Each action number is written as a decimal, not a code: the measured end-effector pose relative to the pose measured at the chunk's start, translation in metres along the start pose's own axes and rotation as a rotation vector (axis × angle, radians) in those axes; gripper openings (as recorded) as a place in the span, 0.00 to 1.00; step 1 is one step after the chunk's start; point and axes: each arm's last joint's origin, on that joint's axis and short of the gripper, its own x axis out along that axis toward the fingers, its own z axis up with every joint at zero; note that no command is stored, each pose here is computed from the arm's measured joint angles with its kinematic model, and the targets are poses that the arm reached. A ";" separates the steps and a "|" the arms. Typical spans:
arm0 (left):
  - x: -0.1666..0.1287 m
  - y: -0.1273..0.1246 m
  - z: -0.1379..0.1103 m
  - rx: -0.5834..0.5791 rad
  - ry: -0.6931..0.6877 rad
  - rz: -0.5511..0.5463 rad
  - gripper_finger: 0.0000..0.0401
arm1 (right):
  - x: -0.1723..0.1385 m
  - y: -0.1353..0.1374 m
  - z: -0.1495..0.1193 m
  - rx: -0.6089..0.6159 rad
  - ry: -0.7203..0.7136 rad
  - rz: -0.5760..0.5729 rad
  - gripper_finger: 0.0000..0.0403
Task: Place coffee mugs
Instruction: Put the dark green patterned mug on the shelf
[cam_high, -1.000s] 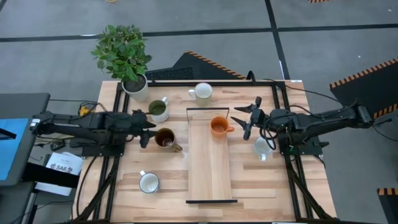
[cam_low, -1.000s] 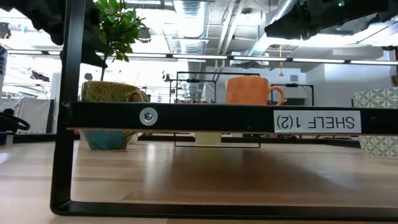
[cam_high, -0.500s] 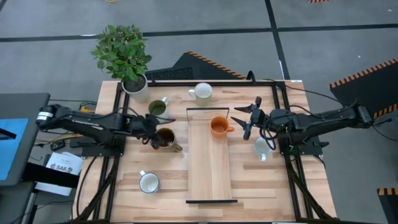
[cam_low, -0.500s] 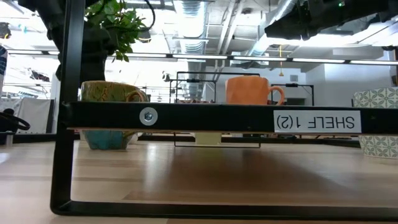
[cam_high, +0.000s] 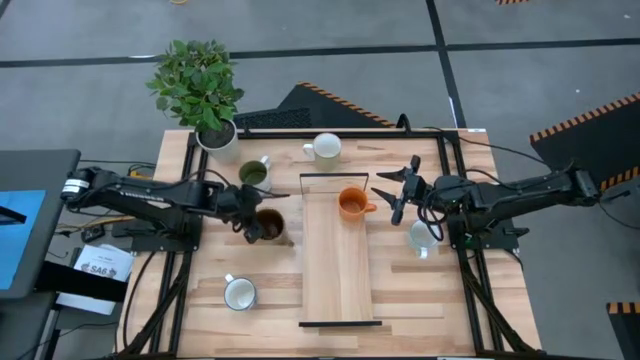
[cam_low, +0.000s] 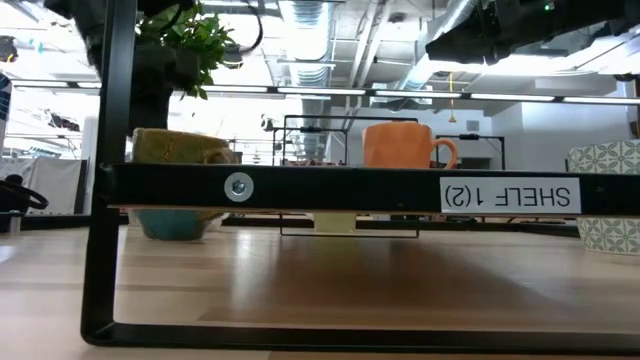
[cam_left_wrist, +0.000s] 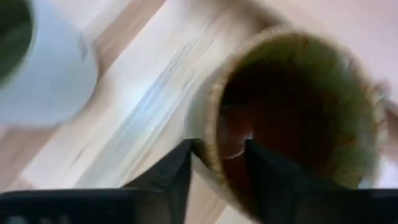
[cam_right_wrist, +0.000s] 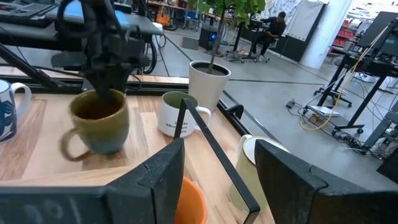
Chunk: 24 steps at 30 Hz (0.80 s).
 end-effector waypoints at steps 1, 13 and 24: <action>-0.003 -0.002 0.004 0.030 -0.009 -0.016 0.24 | 0.000 0.000 0.000 0.000 0.000 0.000 0.55; -0.068 -0.024 0.069 0.223 -0.303 -0.057 0.01 | 0.000 0.000 0.000 0.003 -0.001 0.000 0.55; -0.013 -0.021 0.110 0.240 -0.167 -0.139 0.00 | 0.005 0.001 -0.002 -0.002 0.011 -0.004 0.55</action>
